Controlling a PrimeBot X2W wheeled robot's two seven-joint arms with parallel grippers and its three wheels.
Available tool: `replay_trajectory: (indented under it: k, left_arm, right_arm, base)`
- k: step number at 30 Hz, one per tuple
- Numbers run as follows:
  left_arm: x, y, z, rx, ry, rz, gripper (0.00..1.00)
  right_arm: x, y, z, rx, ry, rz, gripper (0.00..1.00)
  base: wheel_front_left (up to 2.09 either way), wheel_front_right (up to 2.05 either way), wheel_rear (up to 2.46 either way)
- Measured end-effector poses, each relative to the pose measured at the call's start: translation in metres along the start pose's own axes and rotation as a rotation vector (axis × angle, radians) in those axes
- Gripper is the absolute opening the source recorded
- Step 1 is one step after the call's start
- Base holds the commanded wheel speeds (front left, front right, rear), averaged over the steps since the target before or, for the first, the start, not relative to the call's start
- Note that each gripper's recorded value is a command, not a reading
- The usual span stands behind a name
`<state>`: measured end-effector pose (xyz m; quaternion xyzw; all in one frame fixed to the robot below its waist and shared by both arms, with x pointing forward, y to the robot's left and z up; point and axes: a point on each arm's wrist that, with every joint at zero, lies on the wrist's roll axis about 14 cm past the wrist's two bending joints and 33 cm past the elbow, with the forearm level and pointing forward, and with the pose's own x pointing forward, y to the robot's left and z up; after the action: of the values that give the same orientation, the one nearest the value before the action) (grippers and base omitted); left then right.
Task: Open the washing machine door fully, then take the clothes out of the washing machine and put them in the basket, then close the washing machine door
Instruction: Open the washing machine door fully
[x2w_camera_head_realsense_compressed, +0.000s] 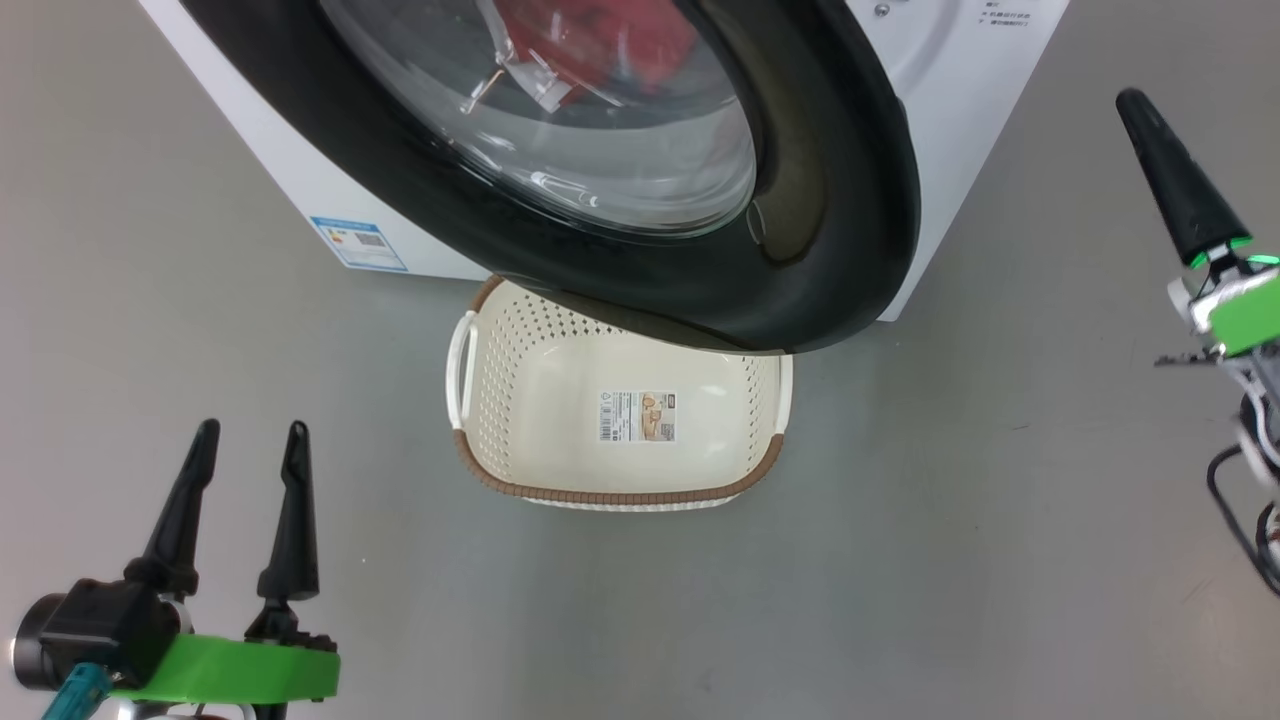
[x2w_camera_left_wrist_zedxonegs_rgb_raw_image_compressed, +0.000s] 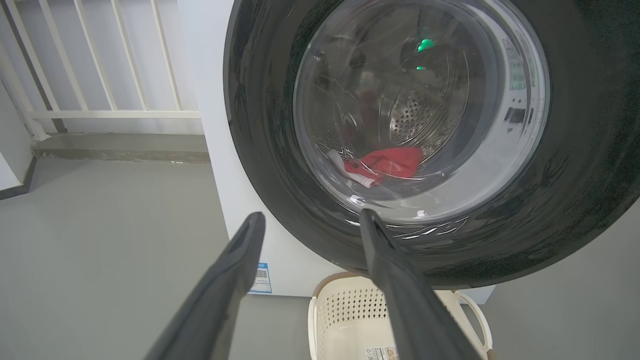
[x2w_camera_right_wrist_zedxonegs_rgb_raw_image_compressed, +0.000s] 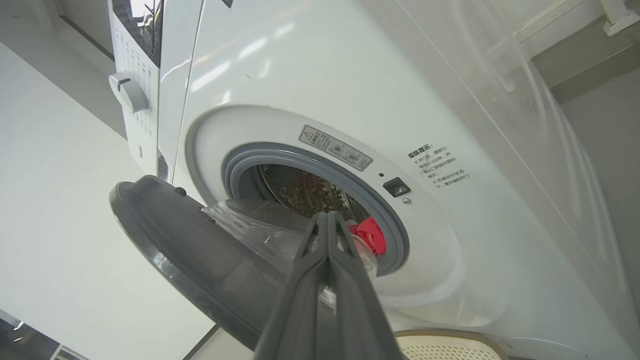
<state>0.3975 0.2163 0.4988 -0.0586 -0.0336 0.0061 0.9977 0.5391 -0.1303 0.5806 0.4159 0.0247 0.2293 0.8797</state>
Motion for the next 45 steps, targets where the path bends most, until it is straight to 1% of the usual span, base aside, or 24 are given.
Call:
replay_trajectory:
  k: [7, 14, 21, 23, 26, 31, 36, 40, 45]
  left_arm:
    - [0.0, 0.004, -0.005, 0.005, 0.015, 0.012, 1.0]
    - [0.0, 0.009, -0.009, 0.009, 0.027, 0.028, 1.0]
    - [-0.002, 0.017, -0.006, 0.012, 0.019, 0.056, 1.0]
    - [-0.004, 0.019, -0.005, 0.013, 0.019, 0.067, 1.0]
    - [-0.006, 0.022, -0.004, 0.015, 0.018, 0.077, 1.0]
    - [-0.008, 0.025, -0.002, 0.015, 0.014, 0.088, 1.0]
    - [-0.01, 0.026, 0.0, 0.012, 0.007, 0.095, 1.0]
    - [-0.012, 0.027, 0.004, 0.012, -0.002, 0.099, 1.0]
    - [-0.016, 0.028, 0.009, 0.011, -0.013, 0.104, 1.0]
  right_arm:
    - [0.02, -0.007, -0.005, 0.136, 0.104, -0.012, 0.0]
    - [0.04, -0.014, -0.029, 0.234, 0.247, -0.025, 0.0]
    - [0.057, -0.006, -0.046, 0.316, 0.352, 0.003, 0.0]
    - [0.059, -0.004, -0.058, 0.353, 0.41, 0.011, 0.0]
    - [0.06, -0.004, -0.069, 0.382, 0.459, 0.008, 0.0]
    - [0.067, 0.013, -0.076, 0.432, 0.524, 0.057, 0.0]
    - [0.064, 0.019, -0.086, 0.455, 0.585, 0.067, 0.0]
    - [0.062, 0.027, -0.089, 0.468, 0.615, 0.084, 0.0]
    - [0.058, 0.044, -0.088, 0.514, 0.642, 0.131, 0.0]
  base:
    - [0.0, 0.0, 0.0]
    - [0.0, 0.0, 0.0]
    - [0.0, 0.0, 0.0]
    - [0.0, 0.0, 0.0]
    - [0.0, 0.0, 0.0]
    - [0.0, 0.0, 0.0]
    - [0.0, 0.0, 0.0]
    - [0.0, 0.0, 0.0]
    - [0.0, 0.0, 0.0]
